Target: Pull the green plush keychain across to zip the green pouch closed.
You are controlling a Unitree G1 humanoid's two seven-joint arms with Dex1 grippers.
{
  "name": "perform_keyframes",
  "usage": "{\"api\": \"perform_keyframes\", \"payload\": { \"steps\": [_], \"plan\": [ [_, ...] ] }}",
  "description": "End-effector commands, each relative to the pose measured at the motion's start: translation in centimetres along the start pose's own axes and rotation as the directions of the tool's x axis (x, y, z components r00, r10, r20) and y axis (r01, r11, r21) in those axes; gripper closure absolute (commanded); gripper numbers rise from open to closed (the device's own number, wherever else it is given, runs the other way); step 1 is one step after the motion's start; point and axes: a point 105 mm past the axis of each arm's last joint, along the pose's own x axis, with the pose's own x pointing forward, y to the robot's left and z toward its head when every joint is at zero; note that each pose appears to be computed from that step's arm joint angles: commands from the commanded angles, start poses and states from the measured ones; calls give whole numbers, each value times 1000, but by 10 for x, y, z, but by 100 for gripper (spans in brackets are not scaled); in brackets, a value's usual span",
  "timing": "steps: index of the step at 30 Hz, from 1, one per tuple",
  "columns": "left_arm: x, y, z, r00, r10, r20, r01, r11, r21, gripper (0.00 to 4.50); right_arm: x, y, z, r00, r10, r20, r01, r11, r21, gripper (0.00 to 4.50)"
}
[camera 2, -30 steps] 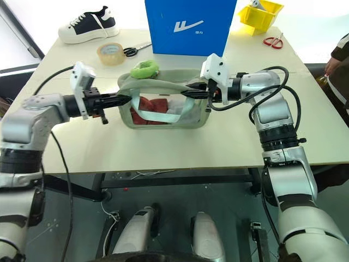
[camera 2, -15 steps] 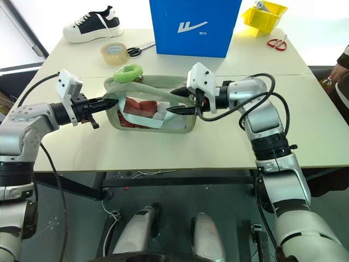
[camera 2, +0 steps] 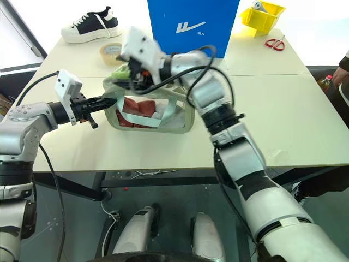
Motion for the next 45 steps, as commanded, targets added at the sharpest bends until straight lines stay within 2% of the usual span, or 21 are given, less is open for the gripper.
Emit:
{"api": "perform_keyframes", "payload": {
  "steps": [1,2,4,6,9,10,14,18,21,23,26,29,32,34,37,42,45],
  "plan": [
    [2,-3,9,1000,-15,16,15,999,29,450,9,-17,19,997,-76,4,76,996,-52,136],
    [2,-3,8,1000,-12,16,12,1000,28,450,10,-18,18,997,-82,0,82,996,-40,136],
    [2,-3,7,1000,-10,14,10,1000,26,450,10,-21,18,996,-89,-6,89,996,-26,186],
    [1,-4,5,1000,-11,13,11,1000,23,450,8,-21,17,997,-79,-7,79,997,-15,261],
    [0,-4,4,1000,-9,12,8,1000,19,450,0,-22,13,997,-69,-22,68,997,-24,413],
    [0,-4,4,1000,-7,13,7,1000,18,450,-3,-23,11,997,-71,-29,71,997,-25,446],
    [2,-3,6,1000,-5,17,4,1000,17,450,-31,-42,1,988,-142,-65,141,990,-17,446],
    [3,-1,7,1000,-3,20,3,1000,16,450,-74,-74,3,952,-296,-77,297,955,2,446],
    [4,-2,7,1000,-8,22,8,1000,15,450,-115,-97,-1,895,-431,-119,431,902,-26,446],
    [4,-3,7,1000,-13,22,13,1000,13,450,-133,-101,-8,869,-470,-153,471,882,-35,446],
    [4,-5,5,1000,-25,16,25,1000,10,450,-175,-95,-39,823,-496,-276,499,864,-63,446],
    [3,-5,3,999,-33,4,32,999,10,450,-211,-87,-71,749,-533,-394,541,835,-101,446],
    [4,-5,2,999,-34,2,34,999,9,450,-232,-72,-104,680,-552,-483,588,804,-93,446],
    [5,-6,2,999,-40,0,40,999,7,450,-231,-57,-127,661,-539,-522,608,793,-49,446],
    [7,-6,2,999,-50,-6,50,999,12,450,-204,-22,-154,697,-477,-535,600,796,73,446],
    [11,-6,4,998,-57,-3,57,998,14,450,-158,10,-173,748,-433,-504,606,756,250,446],
    [12,-6,6,998,-65,-2,65,998,18,450,-155,9,-176,735,-444,-512,620,746,243,446]
  ]
}}
